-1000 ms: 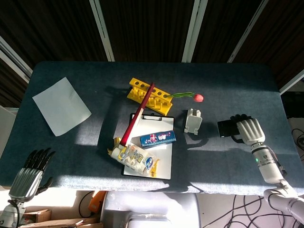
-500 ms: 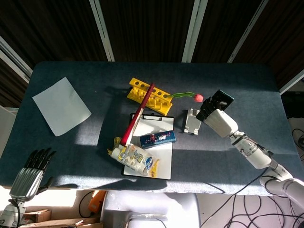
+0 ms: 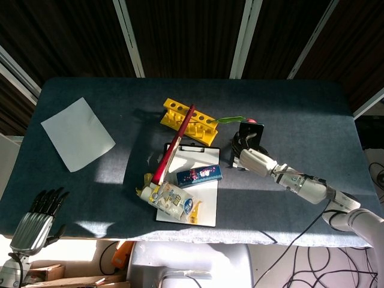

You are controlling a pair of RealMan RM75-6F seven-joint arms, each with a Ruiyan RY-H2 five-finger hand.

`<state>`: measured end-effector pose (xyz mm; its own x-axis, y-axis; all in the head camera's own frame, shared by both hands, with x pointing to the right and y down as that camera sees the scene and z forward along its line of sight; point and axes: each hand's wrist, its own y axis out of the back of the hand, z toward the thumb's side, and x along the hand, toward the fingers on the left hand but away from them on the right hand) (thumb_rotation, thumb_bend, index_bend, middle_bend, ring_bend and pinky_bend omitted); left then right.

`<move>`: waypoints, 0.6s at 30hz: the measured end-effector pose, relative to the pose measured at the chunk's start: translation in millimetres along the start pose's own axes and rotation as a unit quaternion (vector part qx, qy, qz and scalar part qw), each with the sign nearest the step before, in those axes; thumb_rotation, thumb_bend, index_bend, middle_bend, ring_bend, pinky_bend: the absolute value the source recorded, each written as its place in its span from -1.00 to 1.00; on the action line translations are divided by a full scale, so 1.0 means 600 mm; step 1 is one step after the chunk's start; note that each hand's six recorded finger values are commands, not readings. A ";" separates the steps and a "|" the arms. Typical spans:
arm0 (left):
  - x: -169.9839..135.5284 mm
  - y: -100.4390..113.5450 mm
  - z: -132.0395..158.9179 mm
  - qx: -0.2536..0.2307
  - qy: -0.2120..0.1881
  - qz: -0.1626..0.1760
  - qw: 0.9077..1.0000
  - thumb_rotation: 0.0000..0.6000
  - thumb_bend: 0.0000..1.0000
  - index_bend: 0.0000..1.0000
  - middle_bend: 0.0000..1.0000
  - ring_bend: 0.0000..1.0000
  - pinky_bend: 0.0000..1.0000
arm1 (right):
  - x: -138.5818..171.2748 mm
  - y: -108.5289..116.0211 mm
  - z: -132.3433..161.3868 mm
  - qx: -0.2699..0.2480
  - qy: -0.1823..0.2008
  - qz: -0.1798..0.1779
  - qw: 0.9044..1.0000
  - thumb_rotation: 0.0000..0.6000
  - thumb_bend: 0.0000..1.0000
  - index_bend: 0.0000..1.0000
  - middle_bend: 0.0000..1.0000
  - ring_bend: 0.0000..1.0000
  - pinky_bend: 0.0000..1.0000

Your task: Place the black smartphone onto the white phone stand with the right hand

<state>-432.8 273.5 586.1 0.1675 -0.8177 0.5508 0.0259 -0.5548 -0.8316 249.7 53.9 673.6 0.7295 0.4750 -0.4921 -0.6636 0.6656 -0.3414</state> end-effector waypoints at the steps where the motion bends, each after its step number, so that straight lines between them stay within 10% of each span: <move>1: 0.001 -0.001 0.000 0.000 0.000 -0.001 1.000 1.00 -0.33 -1.00 -1.00 -1.00 -1.00 | 0.000 -0.003 0.003 0.000 0.001 0.002 1.000 1.00 -0.10 0.79 0.35 0.22 0.27; 18: 0.004 0.000 0.001 0.017 0.009 0.010 1.000 1.00 -0.33 -1.00 -1.00 -1.00 -1.00 | 0.000 -0.031 0.051 -0.056 -0.009 0.024 0.998 1.00 -0.10 0.73 0.35 0.22 0.26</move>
<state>-431.6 271.9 587.4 0.1515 -0.8312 0.5349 0.0566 -0.5330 -0.8442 267.4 59.2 704.4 0.6981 0.5168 -0.4955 -0.7120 0.5739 -0.4046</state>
